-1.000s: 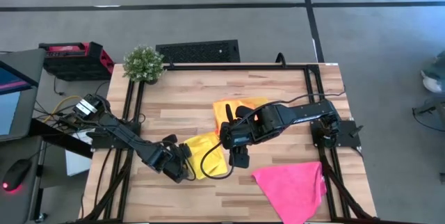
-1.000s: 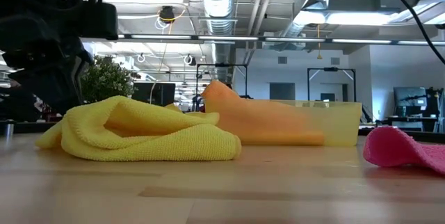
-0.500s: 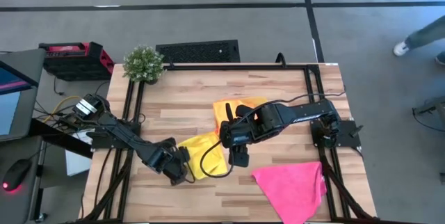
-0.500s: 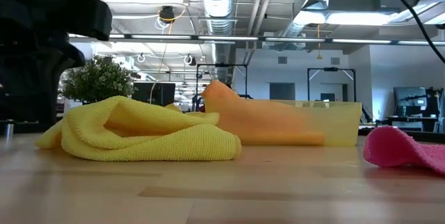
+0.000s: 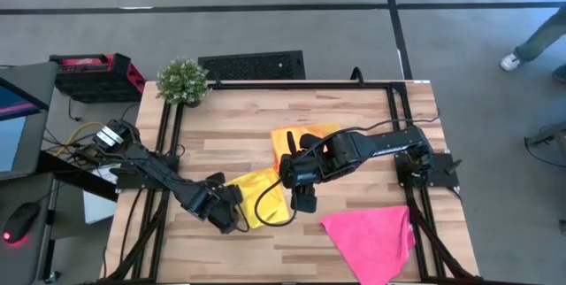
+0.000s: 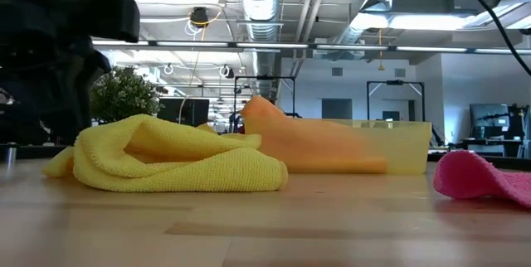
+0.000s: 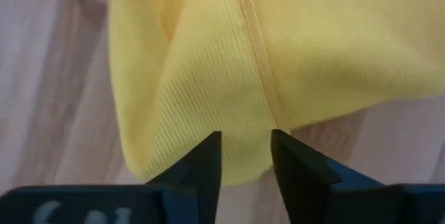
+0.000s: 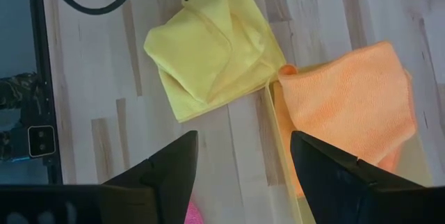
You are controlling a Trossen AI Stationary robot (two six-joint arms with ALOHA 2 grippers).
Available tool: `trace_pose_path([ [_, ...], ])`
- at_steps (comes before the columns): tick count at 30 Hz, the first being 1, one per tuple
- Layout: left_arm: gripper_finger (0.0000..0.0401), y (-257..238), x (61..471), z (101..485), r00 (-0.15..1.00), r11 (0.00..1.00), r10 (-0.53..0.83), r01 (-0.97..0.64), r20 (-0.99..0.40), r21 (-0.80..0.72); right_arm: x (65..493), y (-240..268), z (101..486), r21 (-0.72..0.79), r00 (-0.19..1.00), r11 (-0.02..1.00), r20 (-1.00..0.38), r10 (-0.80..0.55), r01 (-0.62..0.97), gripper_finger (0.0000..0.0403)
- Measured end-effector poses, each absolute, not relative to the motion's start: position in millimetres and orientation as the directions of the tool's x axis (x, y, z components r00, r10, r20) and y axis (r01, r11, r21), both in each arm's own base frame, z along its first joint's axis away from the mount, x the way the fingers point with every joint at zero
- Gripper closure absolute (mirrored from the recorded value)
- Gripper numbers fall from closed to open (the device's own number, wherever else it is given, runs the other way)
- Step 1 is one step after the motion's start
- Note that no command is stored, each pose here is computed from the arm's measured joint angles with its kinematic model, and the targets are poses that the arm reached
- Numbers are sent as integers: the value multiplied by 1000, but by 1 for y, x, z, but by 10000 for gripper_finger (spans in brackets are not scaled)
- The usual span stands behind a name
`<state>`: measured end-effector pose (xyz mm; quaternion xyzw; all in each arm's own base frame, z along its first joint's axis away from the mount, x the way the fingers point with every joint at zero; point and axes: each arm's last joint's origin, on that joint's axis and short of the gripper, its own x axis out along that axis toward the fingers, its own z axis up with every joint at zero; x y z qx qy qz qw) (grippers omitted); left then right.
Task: Fold microfiber towels
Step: Fold the yellow microfiber towel
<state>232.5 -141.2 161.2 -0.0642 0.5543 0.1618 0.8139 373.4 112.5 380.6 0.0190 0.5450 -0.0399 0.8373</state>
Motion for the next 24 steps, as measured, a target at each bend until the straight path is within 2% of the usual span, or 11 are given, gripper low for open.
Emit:
trace_pose_path([
  [6, 260, -141, 232, 156, 365, 939, 193, -339, -911, 63, 373, 113, 381, -12, 403, 996, -914, -46, 87, 148],
  [14, 259, -138, 226, 143, 346, 929, 142, -371, -927, 4, 373, 113, 381, -12, 403, 996, -914, -46, 87, 148],
  [24, 259, -153, 223, 144, 342, 943, 27, -320, -939, -90, 374, 110, 381, -18, 403, 997, -914, -48, 78, 148],
])
